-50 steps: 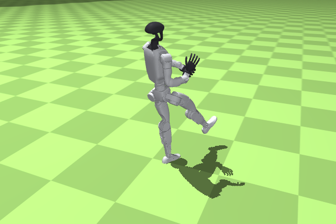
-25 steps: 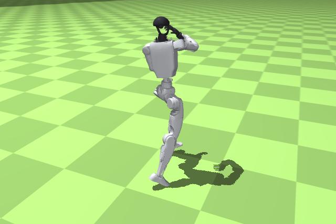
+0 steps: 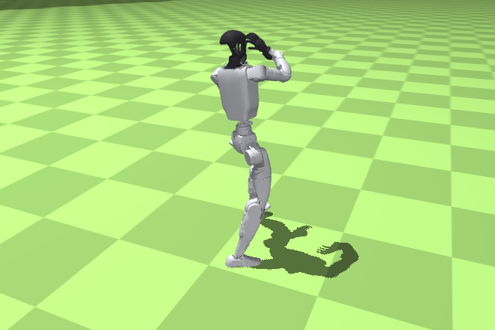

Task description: Kungfu

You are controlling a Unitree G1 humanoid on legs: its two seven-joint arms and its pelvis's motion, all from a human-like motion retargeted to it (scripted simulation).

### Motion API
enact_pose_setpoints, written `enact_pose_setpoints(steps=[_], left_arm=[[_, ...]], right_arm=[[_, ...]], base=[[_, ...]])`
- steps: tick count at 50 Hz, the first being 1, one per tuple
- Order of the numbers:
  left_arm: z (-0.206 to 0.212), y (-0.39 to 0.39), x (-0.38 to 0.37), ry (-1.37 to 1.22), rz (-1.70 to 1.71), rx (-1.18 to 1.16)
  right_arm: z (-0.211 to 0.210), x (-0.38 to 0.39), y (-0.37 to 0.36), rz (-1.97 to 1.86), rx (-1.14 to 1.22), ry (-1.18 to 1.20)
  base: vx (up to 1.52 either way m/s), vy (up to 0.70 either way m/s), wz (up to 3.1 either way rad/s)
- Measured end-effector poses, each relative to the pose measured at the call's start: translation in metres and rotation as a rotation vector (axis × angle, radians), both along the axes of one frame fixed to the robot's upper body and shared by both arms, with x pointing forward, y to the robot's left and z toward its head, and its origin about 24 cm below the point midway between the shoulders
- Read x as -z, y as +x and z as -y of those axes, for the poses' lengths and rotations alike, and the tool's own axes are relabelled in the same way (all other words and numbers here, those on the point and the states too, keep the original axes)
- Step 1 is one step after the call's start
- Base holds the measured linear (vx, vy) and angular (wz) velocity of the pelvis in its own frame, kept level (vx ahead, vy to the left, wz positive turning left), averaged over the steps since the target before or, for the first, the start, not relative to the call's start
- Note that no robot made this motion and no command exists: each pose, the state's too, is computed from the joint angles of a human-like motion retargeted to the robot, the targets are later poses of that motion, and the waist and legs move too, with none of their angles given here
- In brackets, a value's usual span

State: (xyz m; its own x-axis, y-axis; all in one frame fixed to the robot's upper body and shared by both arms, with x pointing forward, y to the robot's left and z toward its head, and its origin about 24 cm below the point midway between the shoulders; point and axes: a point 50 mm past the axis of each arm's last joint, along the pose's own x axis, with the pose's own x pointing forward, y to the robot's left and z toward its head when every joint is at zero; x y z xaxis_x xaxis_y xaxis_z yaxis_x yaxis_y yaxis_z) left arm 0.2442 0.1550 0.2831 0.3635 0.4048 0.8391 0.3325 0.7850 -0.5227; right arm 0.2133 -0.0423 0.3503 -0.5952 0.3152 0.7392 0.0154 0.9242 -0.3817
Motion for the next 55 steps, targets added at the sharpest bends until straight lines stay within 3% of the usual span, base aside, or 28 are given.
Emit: enact_pose_setpoints(steps=[7, 11, 15, 20, 25, 29, 33, 37, 42, 55], left_arm=[[-0.066, 0.024, 0.049, 0.031, -0.280, -0.245], [-0.100, 0.022, 0.079, 0.297, -0.425, -0.395], [-0.097, 0.023, 0.105, 0.623, -0.542, -0.343], [-0.040, 0.039, 0.129, 0.981, -0.534, -0.094], [0.060, 0.046, 0.152, 1.309, -0.399, 0.263], [0.125, 0.030, 0.162, 1.494, -0.251, 0.501], [0.153, 0.017, 0.165, 1.480, -0.182, 0.617], [0.155, 0.015, 0.166, 1.422, -0.181, 0.635], [0.144, 0.027, 0.161, 1.464, -0.167, 0.622], [0.132, 0.030, 0.193, 1.478, -0.306, 0.693]], right_arm=[[0.025, 0.032, 0.026, -0.302, -0.027, 0.175], [0.053, 0.070, 0.044, -0.445, 0.151, 0.182], [0.090, 0.125, 0.066, -0.702, 0.387, 0.129], [0.170, 0.187, 0.081, -1.072, 0.715, 0.006], [0.284, 0.228, 0.056, -1.319, 1.232, -0.077], [0.369, 0.264, 0.007, -1.518, 1.732, 0.064], [0.408, 0.304, -0.040, -1.862, 2.000, 0.275], [0.409, 0.343, -0.070, -2.224, 1.964, 0.551], [0.393, 0.372, -0.091, -2.438, 1.746, 0.674], [0.346, 0.435, -0.135, -2.920, 1.514, 0.255]], base=[[-0.70, -0.01, -1.43], [-0.57, -0.31, -0.65], [-0.56, -0.42, -0.95], [-0.46, -0.26, -0.77], [-0.15, -0.17, -0.88], [-0.07, -0.23, -1.10], [-0.01, -0.25, -1.54], [0.00, -0.33, -1.36], [-0.04, -0.60, -0.57], [0.00, -0.02, 0.03]])
